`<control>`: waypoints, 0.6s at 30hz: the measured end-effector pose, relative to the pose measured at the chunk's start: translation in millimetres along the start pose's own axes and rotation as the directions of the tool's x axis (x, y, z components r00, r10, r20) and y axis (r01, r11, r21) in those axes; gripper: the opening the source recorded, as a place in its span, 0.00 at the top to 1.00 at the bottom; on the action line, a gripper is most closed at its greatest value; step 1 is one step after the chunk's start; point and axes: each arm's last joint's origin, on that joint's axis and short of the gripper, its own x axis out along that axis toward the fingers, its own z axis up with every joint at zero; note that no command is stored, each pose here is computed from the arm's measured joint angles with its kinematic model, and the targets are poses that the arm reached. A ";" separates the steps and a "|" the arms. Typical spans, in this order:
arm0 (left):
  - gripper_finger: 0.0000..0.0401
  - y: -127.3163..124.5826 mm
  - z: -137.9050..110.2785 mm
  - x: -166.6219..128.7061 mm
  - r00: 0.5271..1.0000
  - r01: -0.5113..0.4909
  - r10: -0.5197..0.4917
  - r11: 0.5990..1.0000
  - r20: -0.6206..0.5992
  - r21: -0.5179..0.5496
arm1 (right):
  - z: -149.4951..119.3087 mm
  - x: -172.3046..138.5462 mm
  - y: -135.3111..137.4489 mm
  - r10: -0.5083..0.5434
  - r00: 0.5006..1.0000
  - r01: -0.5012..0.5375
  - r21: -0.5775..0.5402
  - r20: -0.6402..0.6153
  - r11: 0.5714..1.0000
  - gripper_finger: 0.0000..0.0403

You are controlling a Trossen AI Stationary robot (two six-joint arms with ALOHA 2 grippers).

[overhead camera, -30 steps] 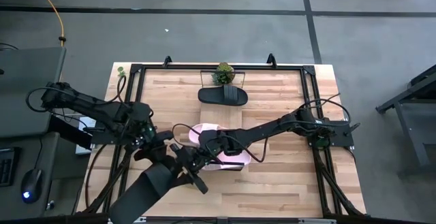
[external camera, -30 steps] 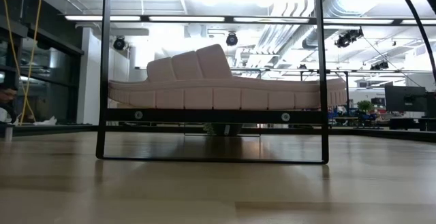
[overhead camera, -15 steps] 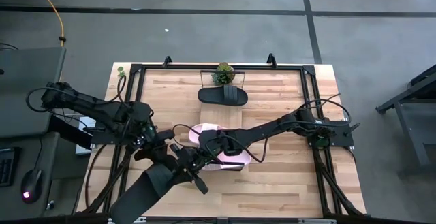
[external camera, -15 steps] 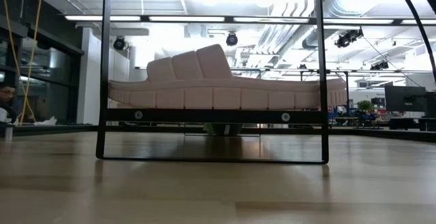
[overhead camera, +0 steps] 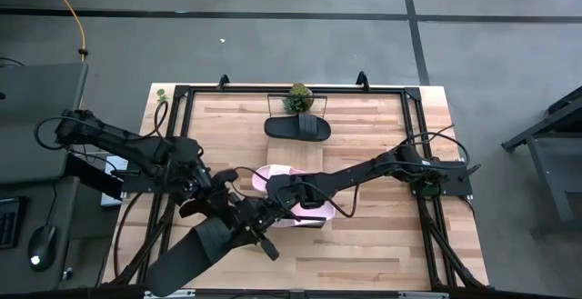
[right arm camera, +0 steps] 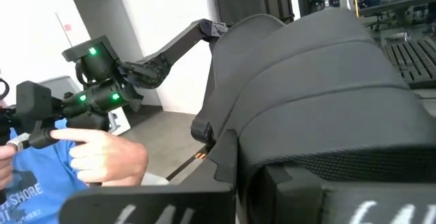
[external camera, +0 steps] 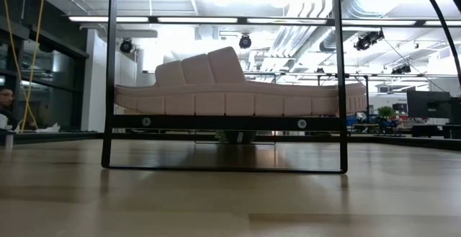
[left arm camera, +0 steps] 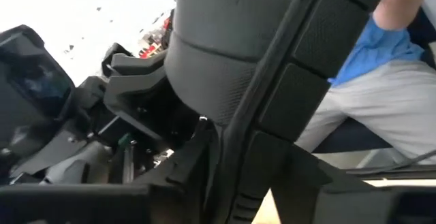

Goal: Pick and place slides into the shelf
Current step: Put the black slide on the shelf

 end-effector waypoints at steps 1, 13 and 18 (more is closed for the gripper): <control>0.67 0.4 0.3 0.0 1.000 -0.005 0.005 1.000 0.001 0.002 | 0.3 -0.1 0.1 -0.002 1.000 0.002 -0.001 0.001 1.000 1.00; 0.53 0.5 0.9 -3.4 0.995 -0.071 0.067 0.996 -0.070 -0.054 | 1.6 -0.9 -0.7 -0.024 1.000 0.024 0.007 0.006 1.000 1.00; 0.56 -1.4 7.8 -13.9 0.983 -0.134 0.125 0.989 -0.134 -0.059 | 2.1 -2.5 -4.4 -0.030 1.000 0.030 0.014 0.001 0.999 1.00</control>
